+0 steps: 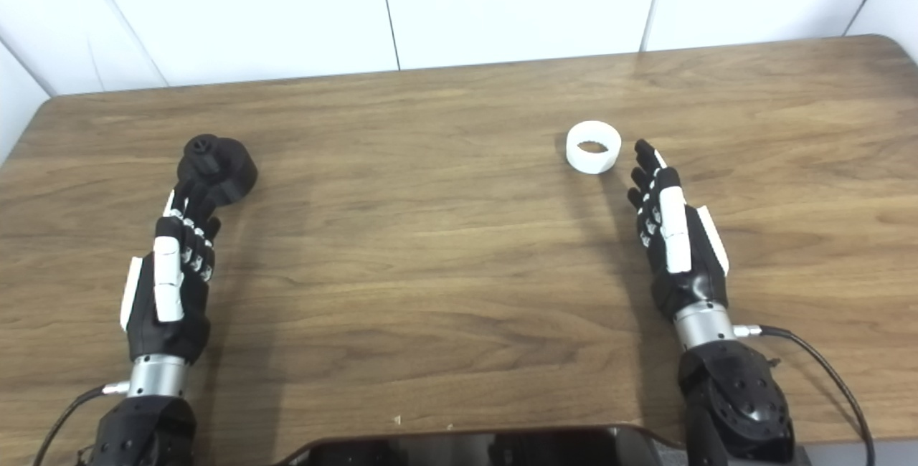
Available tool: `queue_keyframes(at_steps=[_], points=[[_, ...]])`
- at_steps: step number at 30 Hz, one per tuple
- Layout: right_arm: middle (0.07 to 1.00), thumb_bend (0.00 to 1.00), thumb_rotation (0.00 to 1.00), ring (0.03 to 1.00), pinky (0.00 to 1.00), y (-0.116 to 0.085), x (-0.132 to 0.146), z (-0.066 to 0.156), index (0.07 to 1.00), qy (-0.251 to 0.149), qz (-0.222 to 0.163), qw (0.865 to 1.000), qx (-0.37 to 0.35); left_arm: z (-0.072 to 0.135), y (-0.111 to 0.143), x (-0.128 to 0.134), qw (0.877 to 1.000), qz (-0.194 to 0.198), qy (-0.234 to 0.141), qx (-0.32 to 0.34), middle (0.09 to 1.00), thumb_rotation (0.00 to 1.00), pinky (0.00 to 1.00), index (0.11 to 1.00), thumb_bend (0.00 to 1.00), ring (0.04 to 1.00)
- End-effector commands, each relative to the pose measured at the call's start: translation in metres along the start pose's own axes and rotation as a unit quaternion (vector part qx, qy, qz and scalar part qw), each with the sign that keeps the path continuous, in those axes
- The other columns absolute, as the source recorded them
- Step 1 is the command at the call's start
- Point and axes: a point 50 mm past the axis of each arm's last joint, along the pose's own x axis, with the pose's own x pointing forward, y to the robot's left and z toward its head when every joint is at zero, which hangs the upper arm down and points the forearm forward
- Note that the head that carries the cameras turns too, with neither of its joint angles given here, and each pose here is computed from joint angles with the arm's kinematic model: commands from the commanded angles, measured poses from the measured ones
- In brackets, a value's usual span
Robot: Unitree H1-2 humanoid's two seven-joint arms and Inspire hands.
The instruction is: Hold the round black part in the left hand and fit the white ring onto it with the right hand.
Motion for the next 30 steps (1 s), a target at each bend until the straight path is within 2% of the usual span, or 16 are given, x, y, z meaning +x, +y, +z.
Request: queue_keyframes(at_steps=[1,6,14,16,18,19,20,22,26,30], points=[[1.000,0.53,1.00,1.000,1.00,-0.006,-0.006,0.007,0.959,-0.028,0.011,1.000,-0.008,-0.002,-0.002,-0.009,1.000,0.011,-0.012,-0.011,1.000,0.92,1.00,0.982,0.62,1.000],[1.000,0.53,1.00,1.000,1.00,-0.007,-0.005,0.006,0.955,-0.026,0.011,1.000,-0.011,0.000,0.001,-0.009,1.000,0.006,-0.011,-0.001,1.000,0.92,1.00,0.983,0.63,1.000],[1.000,0.54,1.00,1.000,1.00,-0.013,-0.005,0.006,0.957,-0.030,0.015,0.999,-0.017,-0.001,0.006,-0.010,1.000,0.003,-0.009,0.001,1.000,0.88,1.00,0.977,0.65,1.000],[1.000,0.54,1.00,1.000,1.00,-0.015,-0.004,0.007,0.956,-0.031,0.014,0.999,-0.020,0.000,0.007,-0.010,1.000,-0.001,-0.007,0.030,1.000,0.87,1.00,0.980,0.62,1.000],[1.000,0.55,1.00,1.000,1.00,-0.016,-0.004,0.007,0.952,-0.032,0.014,0.999,-0.022,0.001,0.009,-0.009,0.998,0.001,-0.003,0.070,1.000,0.81,1.00,0.981,0.62,1.000],[1.000,0.55,1.00,1.000,1.00,-0.017,-0.003,0.007,0.952,-0.032,0.015,0.999,-0.023,0.004,0.012,-0.009,0.995,0.003,0.000,0.095,0.996,0.73,1.00,0.971,0.63,1.000],[1.000,0.55,1.00,1.000,1.00,-0.017,-0.003,0.007,0.952,-0.032,0.015,0.999,-0.023,0.007,0.015,-0.007,0.992,0.007,0.001,0.125,0.982,0.60,0.98,0.954,0.67,0.992],[1.000,0.55,1.00,1.000,1.00,-0.018,-0.002,0.008,0.948,-0.031,0.015,0.999,-0.025,0.018,0.022,-0.003,0.984,0.010,-0.003,0.179,0.975,0.52,0.96,0.947,0.72,0.983],[0.995,0.56,1.00,1.000,1.00,-0.019,0.000,0.007,0.940,-0.029,0.010,0.999,-0.025,0.042,0.035,0.008,0.976,0.012,-0.011,0.218,0.996,0.42,0.97,0.944,0.80,0.999],[0.985,0.54,1.00,1.000,1.00,-0.018,0.001,0.005,0.938,-0.029,0.011,0.999,-0.025,0.067,0.051,0.024,0.959,0.012,-0.018,0.284,1.000,0.40,0.99,0.959,0.83,1.000]])
